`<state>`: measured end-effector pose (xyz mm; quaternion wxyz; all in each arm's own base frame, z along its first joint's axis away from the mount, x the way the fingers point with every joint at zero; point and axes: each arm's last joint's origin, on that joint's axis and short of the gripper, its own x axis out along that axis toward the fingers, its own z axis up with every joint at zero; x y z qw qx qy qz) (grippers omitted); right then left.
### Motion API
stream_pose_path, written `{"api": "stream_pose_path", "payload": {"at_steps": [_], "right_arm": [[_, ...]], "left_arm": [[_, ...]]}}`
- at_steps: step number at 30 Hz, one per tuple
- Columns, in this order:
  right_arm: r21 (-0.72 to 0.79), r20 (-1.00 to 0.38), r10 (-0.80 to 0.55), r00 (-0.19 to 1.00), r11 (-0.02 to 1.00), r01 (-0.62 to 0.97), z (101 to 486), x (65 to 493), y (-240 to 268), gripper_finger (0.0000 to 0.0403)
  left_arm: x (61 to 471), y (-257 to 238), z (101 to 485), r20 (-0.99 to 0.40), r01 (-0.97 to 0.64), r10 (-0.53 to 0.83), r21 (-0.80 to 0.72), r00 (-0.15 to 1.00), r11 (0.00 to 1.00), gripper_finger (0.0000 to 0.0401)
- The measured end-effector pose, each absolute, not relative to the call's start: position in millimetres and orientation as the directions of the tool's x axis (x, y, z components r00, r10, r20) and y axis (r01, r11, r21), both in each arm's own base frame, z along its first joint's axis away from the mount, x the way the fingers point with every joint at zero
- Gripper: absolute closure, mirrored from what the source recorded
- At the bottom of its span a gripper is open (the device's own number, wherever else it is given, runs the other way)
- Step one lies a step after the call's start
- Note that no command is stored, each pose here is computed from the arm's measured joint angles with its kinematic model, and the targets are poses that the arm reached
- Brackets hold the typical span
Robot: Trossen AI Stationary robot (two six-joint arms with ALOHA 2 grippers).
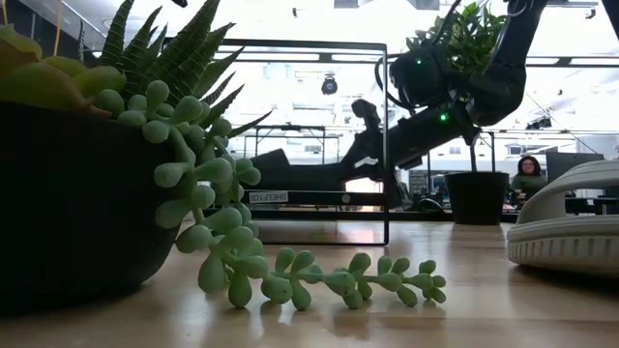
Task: Pick and place slides into the shelf
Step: Put the black slipper slide on the shelf
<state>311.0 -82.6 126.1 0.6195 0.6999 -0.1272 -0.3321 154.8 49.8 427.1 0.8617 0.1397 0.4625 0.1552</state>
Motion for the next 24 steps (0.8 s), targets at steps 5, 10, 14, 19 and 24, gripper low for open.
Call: {"api": "stream_pose_path", "payload": {"at_steps": [5,10,14,19,24], "right_arm": [[0.945,-0.328,-0.585,0.742,-0.217,0.246,124.2,310.0,-83.6,0.033],[0.941,-0.338,-0.572,0.748,-0.231,0.248,123.4,308.9,-87.8,0.0299],[0.94,-0.341,-0.56,0.755,-0.234,0.25,123.3,308.7,-89.4,0.0281],[0.939,-0.342,-0.553,0.76,-0.233,0.253,123.3,308.8,-88.9,0.0267],[0.94,-0.342,-0.554,0.759,-0.219,0.263,123.3,308.8,-89.1,0.0263]], "left_arm": [[154.7,49.8,427.2,-0.753,-0.139,0.397,0.385,0.524,0.913,0.0332],[154.8,49.8,427.2,-0.753,-0.138,0.397,0.385,0.524,0.913,0.0332],[154.8,49.8,427.2,-0.753,-0.137,0.397,0.386,0.524,0.912,0.0332],[154.8,49.8,427.2,-0.753,-0.136,0.397,0.386,0.524,0.912,0.0332],[154.7,49.8,427.2,-0.753,-0.137,0.397,0.386,0.524,0.912,0.0332]]}}
